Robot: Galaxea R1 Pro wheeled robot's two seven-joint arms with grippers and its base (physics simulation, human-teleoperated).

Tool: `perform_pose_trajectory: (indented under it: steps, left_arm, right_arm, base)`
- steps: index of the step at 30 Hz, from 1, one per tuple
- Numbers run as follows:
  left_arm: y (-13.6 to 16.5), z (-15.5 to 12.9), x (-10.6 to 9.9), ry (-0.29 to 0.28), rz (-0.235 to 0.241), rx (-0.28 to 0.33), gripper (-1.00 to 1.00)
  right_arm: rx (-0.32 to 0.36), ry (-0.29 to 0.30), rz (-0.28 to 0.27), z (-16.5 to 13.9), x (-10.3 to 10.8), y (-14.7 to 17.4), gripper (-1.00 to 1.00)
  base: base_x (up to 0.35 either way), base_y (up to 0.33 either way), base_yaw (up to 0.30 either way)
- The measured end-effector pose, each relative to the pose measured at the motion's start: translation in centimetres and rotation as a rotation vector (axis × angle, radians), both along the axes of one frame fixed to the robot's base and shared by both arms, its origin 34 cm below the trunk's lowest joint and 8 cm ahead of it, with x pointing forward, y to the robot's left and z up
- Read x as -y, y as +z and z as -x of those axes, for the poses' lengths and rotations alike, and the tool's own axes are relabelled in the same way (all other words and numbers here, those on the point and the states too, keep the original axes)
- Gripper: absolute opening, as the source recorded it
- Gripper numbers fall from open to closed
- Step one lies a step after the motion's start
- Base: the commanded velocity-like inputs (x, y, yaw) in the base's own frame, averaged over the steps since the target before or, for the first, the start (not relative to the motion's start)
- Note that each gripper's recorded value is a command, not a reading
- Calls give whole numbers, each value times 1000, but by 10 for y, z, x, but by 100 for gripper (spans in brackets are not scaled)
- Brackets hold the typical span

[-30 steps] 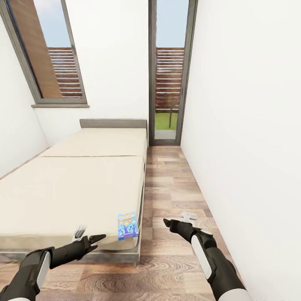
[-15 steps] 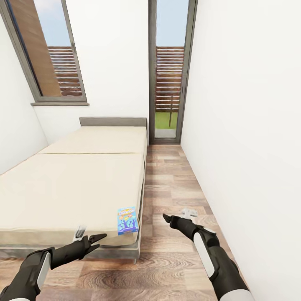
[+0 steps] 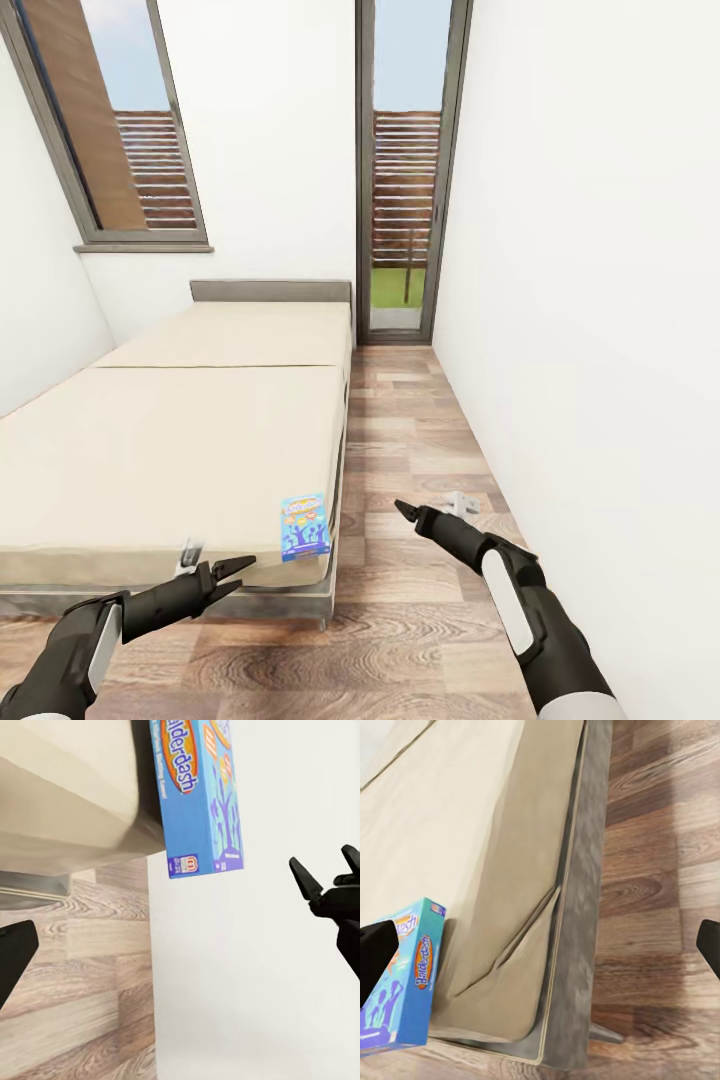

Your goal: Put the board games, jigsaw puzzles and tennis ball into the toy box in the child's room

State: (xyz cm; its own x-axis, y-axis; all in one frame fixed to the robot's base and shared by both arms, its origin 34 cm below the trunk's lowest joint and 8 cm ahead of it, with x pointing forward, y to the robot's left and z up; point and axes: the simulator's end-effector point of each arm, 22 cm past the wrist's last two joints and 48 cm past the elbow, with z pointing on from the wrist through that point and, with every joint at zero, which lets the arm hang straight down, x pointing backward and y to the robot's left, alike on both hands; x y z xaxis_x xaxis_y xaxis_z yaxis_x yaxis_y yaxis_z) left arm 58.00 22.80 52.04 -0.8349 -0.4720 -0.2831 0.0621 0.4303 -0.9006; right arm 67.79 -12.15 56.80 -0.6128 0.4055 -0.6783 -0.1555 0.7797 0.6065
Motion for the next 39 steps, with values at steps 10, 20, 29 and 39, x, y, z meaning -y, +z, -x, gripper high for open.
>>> perform_pose_trajectory:
  steps: [10,20,29,39]
  left_arm:
    - [2,0,1,-2,8,5,100]
    - [9,1,4,-12,37,22,100]
    - [13,1,5,-17,53,31,100]
    - [17,1,7,-23,69,40,100]
  right_arm:
    - [2,-9,-14,-1,6,2,100]
    - [2,-11,-16,-1,7,2,100]
    - [3,-12,-16,-2,7,2,100]
    - [3,-11,-16,-2,7,2,100]
  base:
    - [0,0,0]
    - [0,0,0]
    - [0,0,0]
    - [0,16,0]
